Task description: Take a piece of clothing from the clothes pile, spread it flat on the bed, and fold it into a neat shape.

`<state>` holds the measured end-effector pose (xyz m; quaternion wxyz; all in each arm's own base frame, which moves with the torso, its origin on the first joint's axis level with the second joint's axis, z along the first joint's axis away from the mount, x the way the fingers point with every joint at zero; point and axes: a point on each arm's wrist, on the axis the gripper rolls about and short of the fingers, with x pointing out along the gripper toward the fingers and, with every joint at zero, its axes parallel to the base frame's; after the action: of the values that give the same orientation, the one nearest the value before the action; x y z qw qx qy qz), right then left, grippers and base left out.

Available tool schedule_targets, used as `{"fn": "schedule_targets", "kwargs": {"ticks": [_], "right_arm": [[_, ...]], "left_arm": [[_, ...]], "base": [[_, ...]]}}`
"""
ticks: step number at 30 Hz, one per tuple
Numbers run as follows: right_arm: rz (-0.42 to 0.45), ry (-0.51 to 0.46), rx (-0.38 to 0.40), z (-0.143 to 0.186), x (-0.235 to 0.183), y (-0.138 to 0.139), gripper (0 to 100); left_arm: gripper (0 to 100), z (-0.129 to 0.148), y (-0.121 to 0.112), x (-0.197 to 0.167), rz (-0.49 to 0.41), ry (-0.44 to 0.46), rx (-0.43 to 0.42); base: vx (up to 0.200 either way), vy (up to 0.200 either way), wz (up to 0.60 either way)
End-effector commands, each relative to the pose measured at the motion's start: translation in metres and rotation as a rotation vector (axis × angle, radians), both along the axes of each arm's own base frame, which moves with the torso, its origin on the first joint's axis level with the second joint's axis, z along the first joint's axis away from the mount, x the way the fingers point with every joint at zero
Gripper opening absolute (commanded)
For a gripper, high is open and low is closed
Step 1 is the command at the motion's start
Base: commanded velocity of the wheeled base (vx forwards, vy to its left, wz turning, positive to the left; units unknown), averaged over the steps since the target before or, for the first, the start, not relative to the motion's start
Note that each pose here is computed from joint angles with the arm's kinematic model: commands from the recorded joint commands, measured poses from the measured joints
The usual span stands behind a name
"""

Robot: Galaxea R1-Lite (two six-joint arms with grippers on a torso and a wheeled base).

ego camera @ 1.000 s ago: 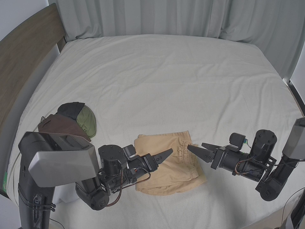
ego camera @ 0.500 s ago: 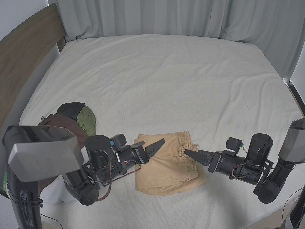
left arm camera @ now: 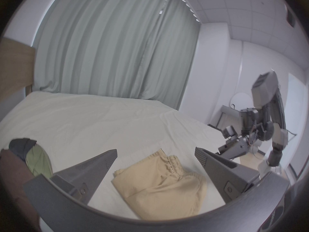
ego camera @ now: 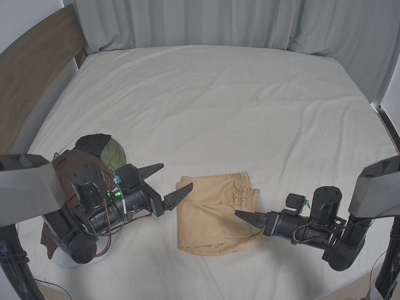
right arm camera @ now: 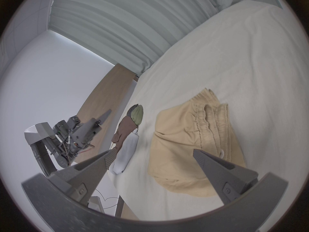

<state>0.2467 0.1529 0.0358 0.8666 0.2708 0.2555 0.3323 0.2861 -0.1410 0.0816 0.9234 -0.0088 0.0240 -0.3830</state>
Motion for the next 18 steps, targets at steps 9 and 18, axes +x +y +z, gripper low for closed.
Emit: {"fn": "schedule_targets", "kwargs": {"ticks": [9, 18], "right_arm": [[-0.052, 0.119, -0.035, -0.045, 0.017, 0.005, 100], [-0.072, 0.201, -0.041, -0.07, 0.02, 0.006, 100]], "left_arm": [[100, 0.013, 0.028, -0.003, 0.005, -0.046, 0.013], [100, 0.006, 0.03, -0.002, 0.0, -0.021, 0.023]], "base": [[0.0, 0.0, 0.0], [0.0, 0.0, 0.0]]}}
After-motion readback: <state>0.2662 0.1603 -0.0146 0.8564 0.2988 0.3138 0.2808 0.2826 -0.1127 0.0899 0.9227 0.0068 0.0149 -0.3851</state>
